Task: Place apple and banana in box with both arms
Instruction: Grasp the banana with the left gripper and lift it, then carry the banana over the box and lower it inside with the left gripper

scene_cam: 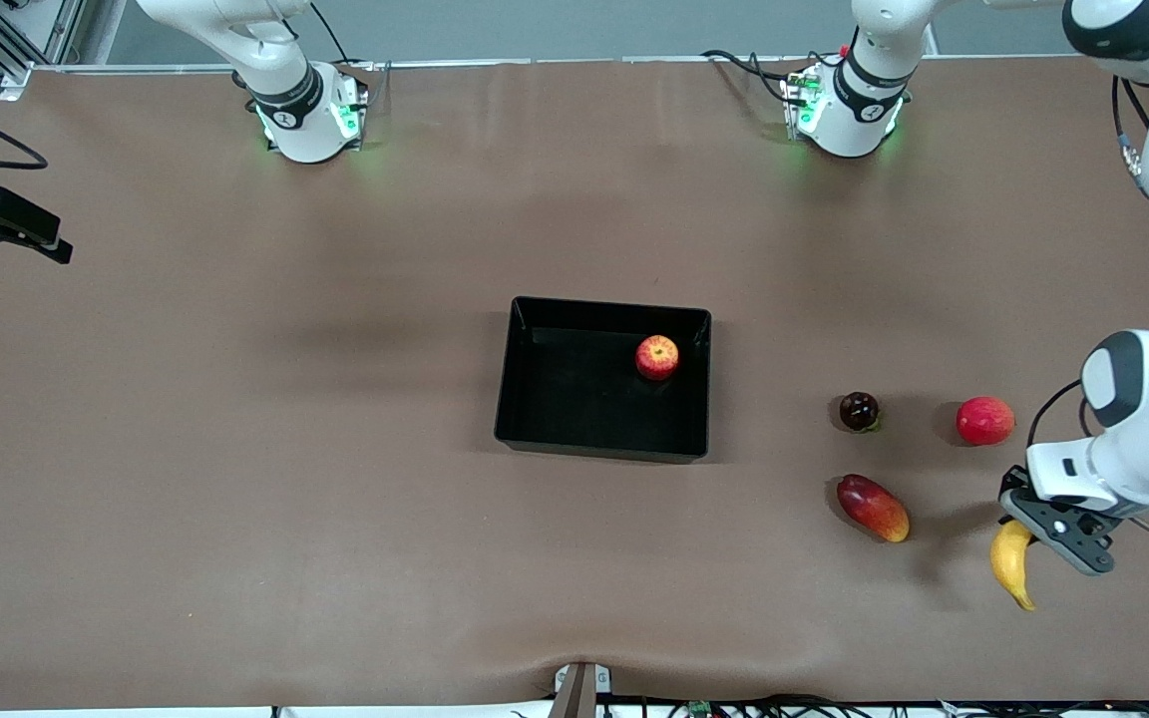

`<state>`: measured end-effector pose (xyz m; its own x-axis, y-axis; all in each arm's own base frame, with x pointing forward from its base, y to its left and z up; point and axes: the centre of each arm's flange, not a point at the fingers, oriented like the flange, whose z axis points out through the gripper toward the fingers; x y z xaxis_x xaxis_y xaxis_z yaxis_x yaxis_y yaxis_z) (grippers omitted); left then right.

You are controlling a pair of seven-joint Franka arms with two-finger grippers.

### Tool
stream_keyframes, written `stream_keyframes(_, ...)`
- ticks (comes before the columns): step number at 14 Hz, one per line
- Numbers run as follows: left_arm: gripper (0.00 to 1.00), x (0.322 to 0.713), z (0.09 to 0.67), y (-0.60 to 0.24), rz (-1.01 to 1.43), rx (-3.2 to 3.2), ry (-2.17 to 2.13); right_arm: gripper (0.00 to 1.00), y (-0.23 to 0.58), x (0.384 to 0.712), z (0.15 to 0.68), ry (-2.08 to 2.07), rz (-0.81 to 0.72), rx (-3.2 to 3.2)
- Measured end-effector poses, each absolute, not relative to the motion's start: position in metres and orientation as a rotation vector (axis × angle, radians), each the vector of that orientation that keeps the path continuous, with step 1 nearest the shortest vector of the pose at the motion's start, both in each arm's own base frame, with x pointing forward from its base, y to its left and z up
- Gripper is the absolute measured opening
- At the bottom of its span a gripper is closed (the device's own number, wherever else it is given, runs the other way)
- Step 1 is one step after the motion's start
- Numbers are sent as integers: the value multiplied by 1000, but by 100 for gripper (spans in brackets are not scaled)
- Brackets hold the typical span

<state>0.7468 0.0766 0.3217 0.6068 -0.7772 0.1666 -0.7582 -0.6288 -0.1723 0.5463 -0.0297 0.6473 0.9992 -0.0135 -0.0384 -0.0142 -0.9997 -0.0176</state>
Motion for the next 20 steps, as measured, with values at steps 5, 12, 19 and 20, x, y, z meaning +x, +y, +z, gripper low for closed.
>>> stream_keyframes(5,36,728,420,6,-300,-2859,1154,100,-29,546,644,19,72,-3122)
stream_keyframes(12,36,688,433,-166,-190,-3065,876,100,-31,547,642,24,72,-3123)
stream_keyframes(19,36,618,429,-342,-138,-3166,565,100,-32,547,641,27,74,-3123)
stream_keyframes(20,36,606,427,-362,-134,-3165,569,100,-32,547,641,28,75,-3123)
